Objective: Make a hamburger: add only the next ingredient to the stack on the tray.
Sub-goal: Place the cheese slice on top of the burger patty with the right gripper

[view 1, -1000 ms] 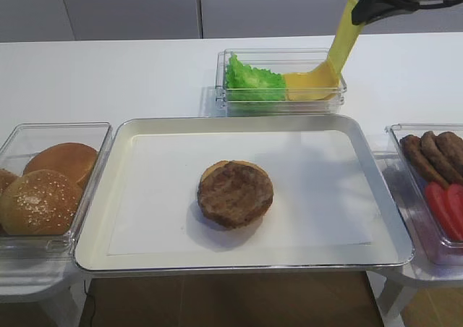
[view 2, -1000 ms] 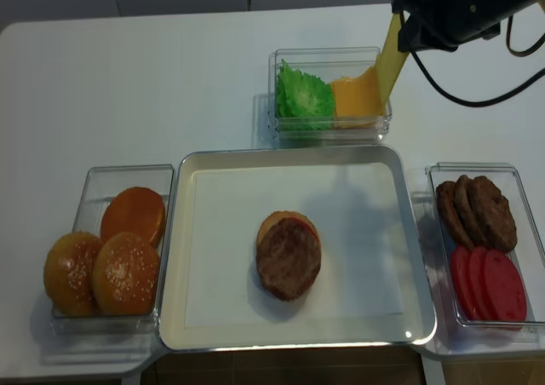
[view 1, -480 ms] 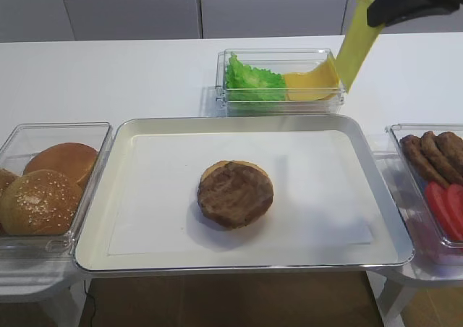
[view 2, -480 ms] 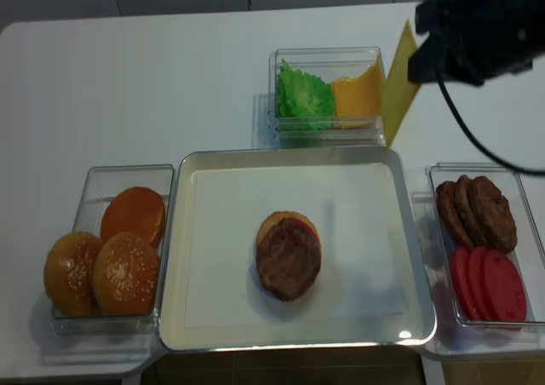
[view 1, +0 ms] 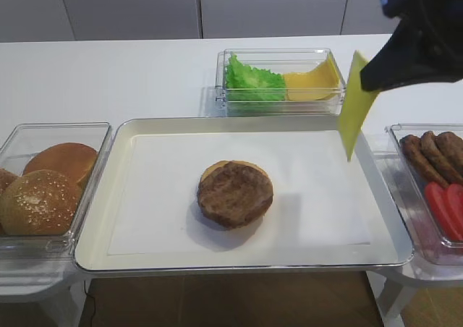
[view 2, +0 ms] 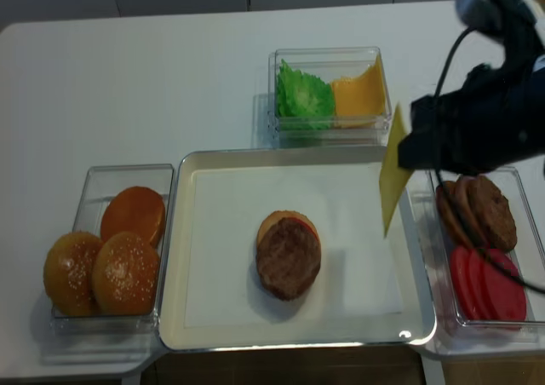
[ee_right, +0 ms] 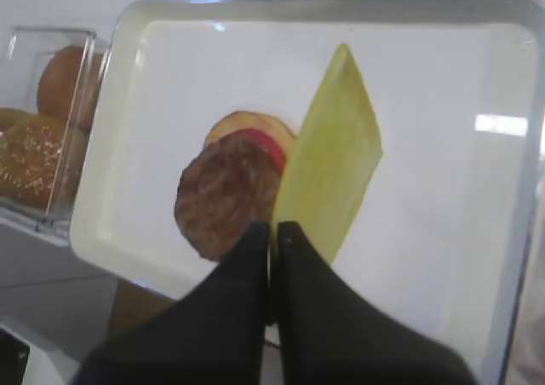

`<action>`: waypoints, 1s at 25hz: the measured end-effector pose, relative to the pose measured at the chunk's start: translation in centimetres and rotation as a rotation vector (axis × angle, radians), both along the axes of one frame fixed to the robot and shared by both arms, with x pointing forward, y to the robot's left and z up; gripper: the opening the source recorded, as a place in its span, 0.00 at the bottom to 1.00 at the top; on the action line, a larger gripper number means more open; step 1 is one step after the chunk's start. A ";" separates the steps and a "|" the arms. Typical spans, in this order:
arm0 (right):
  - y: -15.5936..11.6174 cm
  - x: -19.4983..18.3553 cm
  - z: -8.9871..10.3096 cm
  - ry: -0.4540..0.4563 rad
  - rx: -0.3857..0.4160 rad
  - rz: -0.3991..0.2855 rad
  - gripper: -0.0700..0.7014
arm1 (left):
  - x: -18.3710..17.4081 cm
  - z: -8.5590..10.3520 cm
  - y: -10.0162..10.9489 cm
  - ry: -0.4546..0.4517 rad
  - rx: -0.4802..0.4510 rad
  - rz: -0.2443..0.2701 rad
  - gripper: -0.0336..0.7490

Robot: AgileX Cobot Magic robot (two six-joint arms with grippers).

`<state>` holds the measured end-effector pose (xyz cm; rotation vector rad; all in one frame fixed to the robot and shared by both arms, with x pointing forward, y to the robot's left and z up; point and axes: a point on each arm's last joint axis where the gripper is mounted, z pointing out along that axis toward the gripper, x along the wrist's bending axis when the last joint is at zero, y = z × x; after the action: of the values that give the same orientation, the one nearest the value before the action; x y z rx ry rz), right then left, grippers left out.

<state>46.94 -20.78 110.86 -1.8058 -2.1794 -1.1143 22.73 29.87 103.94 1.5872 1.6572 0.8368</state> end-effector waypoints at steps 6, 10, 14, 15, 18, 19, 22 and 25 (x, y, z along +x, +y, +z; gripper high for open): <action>3.7 -1.6 -1.1 -0.007 0.023 0.117 0.13 | 0.0 0.0 0.0 0.000 0.000 0.000 0.42; 5.9 -2.4 -1.3 -0.026 0.058 0.164 0.13 | 0.0 0.0 0.0 0.000 0.000 0.000 0.42; 7.8 -2.2 -2.0 -0.014 0.098 0.177 0.13 | 0.0 0.0 0.0 0.000 0.000 0.000 0.42; 8.3 -2.1 -2.3 -0.008 0.106 0.181 0.13 | 0.0 0.0 0.0 0.000 0.000 0.000 0.42; 9.6 -1.6 -3.2 0.017 0.143 0.196 0.13 | 0.0 0.0 0.0 0.000 0.000 0.000 0.42; 10.1 -1.5 -3.6 0.026 0.152 0.206 0.13 | 0.0 0.0 0.0 0.000 0.000 0.000 0.42; 11.2 -1.1 -4.6 0.054 0.184 0.225 0.13 | 0.0 0.0 0.0 0.000 0.000 0.000 0.42; 12.0 -0.7 -5.4 0.079 0.211 0.232 0.13 | 0.0 0.0 0.0 0.000 0.000 0.000 0.42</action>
<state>46.21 -8.81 105.47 -1.4448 -2.0725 -1.1502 22.73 29.87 103.94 1.5872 1.6572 0.8368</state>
